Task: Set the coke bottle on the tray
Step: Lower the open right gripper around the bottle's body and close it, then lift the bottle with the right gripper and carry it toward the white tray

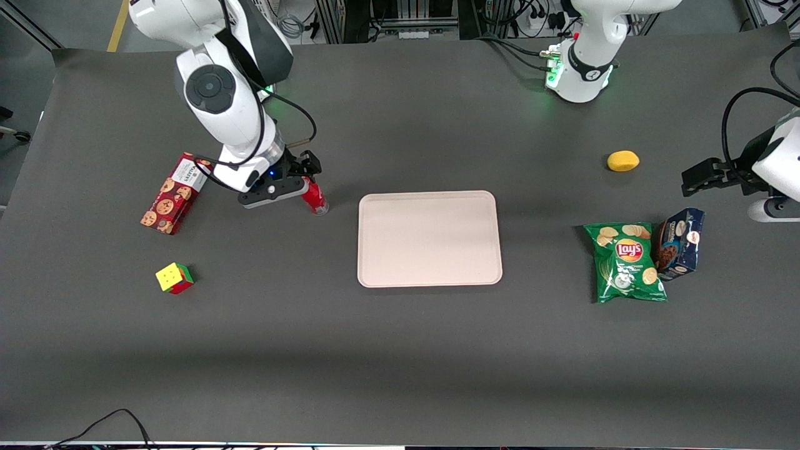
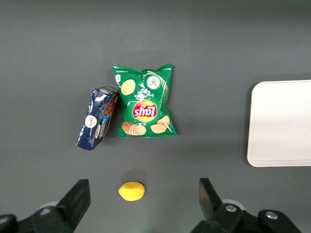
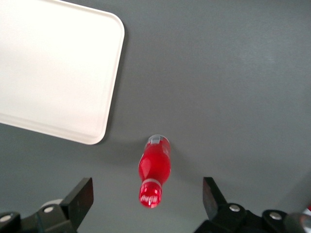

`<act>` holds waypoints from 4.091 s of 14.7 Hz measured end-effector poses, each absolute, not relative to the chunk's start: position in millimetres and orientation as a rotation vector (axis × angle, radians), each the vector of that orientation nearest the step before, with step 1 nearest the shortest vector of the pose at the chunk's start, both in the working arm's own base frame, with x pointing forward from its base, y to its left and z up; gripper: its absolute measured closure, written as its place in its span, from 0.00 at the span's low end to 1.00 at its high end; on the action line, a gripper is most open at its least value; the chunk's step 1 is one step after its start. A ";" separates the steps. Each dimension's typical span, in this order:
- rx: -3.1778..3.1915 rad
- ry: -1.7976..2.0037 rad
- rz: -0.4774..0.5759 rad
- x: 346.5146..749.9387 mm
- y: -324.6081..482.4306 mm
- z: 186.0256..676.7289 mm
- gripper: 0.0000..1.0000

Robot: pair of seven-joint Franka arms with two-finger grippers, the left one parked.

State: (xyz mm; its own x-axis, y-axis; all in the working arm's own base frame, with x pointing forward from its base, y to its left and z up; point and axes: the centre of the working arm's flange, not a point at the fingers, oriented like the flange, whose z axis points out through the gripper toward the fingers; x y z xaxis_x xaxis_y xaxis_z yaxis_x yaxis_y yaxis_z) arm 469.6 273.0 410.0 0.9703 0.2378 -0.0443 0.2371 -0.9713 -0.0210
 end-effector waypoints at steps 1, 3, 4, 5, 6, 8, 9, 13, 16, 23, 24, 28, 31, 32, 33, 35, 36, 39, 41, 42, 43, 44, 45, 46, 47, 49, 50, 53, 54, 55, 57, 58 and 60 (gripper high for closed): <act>-3.100 -0.374 0.057 466.2 271.5 397.5 0.00; -3.098 -0.377 0.045 459.3 269.7 379.5 0.00; -3.098 -0.377 0.045 456.0 268.9 372.6 0.00; -3.100 -0.366 0.046 452.8 268.0 366.1 0.00; -3.100 -0.362 0.041 449.3 268.2 359.9 0.00; -3.094 -0.359 0.013 440.5 271.2 346.8 0.00; -3.092 -0.358 0.005 436.4 271.3 340.3 0.00; -3.089 -0.355 -0.011 428.5 266.9 325.2 0.00; -3.096 -0.354 0.014 422.3 262.8 312.7 0.00; -3.106 -0.354 0.055 418.5 260.5 296.8 0.00; -3.106 -0.355 0.056 418.3 260.6 296.5 0.00; -3.107 -0.355 0.061 417.7 260.6 294.9 0.05; -3.110 -0.356 0.075 416.5 260.5 290.7 0.05; -3.111 -0.356 0.079 416.3 260.4 289.5 0.05; -3.111 -0.357 0.082 415.8 260.7 288.8 0.07; -3.112 -0.360 0.084 414.7 262.0 288.1 0.11; -3.113 -0.350 0.085 413.8 263.3 288.0 0.15; -3.118 -0.304 0.085 405.7 276.0 288.5 0.35; -3.118 -0.292 0.079 403.5 281.3 290.7 0.52; -3.117 -0.294 0.079 403.2 281.8 290.6 0.52; -3.118 -0.294 0.079 403.2 281.8 290.6 0.52; -3.118 -0.294 0.079 403.2 281.8 290.6 0.52; -3.118 -0.294 0.080 403.2 281.8 290.7 0.52; -3.119 -0.294 0.084 403.5 282.0 291.4 0.52; -3.123 -0.297 0.099 404.7 283.4 294.5 0.52; -3.140 -0.305 0.167 413.8 291.0 316.7 0.52; -3.148 -0.307 0.201 422.4 296.6 338.7 0.52; -3.142 -0.300 0.178 450.6 309.0 436.8 0.52; -3.136 -0.306 0.159 455.1 310.7 470.8 0.52; -3.130 -0.311 0.138 457.4 311.2 502.9 0.52; -3.121 -0.317 0.108 458.2 311.0 548.3 0.52; -3.119 -0.319 0.099 458.4 311.2 559.0 0.52; -3.112 -0.323 0.100 459.0 314.4 560.9 0.52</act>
State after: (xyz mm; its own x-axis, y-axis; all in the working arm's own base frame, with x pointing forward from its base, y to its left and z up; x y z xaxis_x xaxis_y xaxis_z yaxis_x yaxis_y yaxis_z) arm 459.0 314.4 560.9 0.9767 0.2055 -0.0625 0.2048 -0.9786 -0.0183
